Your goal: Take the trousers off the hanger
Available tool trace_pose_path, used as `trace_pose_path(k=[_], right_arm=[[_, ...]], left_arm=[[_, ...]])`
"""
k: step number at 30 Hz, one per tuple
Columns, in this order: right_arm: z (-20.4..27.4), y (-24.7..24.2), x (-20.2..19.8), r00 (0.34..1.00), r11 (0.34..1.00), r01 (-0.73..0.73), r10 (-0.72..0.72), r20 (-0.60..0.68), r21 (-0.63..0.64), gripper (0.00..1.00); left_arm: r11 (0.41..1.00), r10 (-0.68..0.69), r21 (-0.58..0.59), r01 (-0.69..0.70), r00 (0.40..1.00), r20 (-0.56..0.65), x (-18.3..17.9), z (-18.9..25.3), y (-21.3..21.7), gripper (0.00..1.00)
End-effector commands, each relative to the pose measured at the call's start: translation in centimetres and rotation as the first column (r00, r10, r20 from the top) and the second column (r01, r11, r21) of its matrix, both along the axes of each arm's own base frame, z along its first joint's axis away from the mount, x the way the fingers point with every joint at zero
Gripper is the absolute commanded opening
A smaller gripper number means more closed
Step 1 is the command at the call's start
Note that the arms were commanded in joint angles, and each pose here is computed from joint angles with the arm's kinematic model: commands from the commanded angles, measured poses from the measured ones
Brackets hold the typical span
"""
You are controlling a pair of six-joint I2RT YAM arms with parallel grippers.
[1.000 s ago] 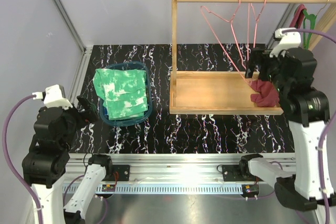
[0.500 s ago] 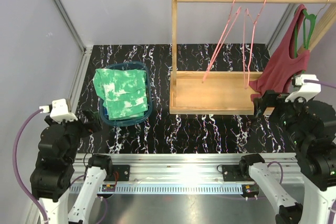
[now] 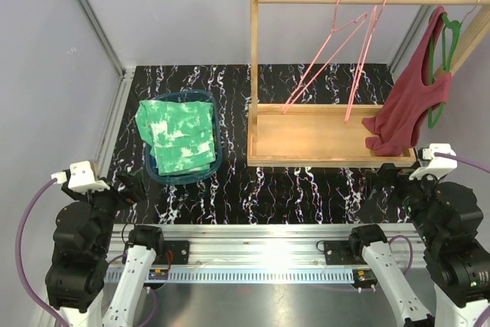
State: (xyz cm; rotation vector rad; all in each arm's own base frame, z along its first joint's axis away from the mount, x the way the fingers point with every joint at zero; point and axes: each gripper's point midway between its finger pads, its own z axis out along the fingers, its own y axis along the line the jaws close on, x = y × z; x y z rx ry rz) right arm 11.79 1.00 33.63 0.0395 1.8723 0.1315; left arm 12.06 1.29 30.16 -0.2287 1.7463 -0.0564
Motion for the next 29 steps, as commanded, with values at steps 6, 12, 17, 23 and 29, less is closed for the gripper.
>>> trace_pose_path(k=[6, 12, 17, 23, 29], right_arm=[[0.0, 0.5, 1.5, 1.0, 1.0, -0.008, 0.008, 0.022, 0.018, 0.99], [-0.3, 0.4, 2.1, 1.0, 1.0, 0.0, -0.001, 0.014, 0.012, 0.99], [-0.6, 0.4, 2.5, 1.0, 1.0, 0.004, -0.004, 0.006, 0.007, 1.0], [-0.6, 0.4, 2.6, 1.0, 1.0, 0.006, -0.006, 0.004, 0.001, 1.0], [-0.6, 0.2, 2.6, 1.0, 1.0, 0.009, -0.009, 0.001, -0.005, 1.0]], left_arm=[[1.0, 0.013, -0.008, -0.012, 0.998, 0.056, 0.2, 1.1, 0.2, 0.99], [1.0, 0.012, -0.006, -0.012, 0.999, 0.051, 0.3, 1.1, 0.2, 0.99], [1.0, 0.011, -0.006, -0.01, 0.999, 0.053, 0.3, 1.1, 0.2, 0.99], [1.0, 0.014, -0.008, -0.014, 0.998, 0.061, 0.1, 1.2, 0.2, 0.99], [1.0, 0.014, -0.008, -0.014, 0.998, 0.059, 0.1, 1.1, 0.2, 0.99]])
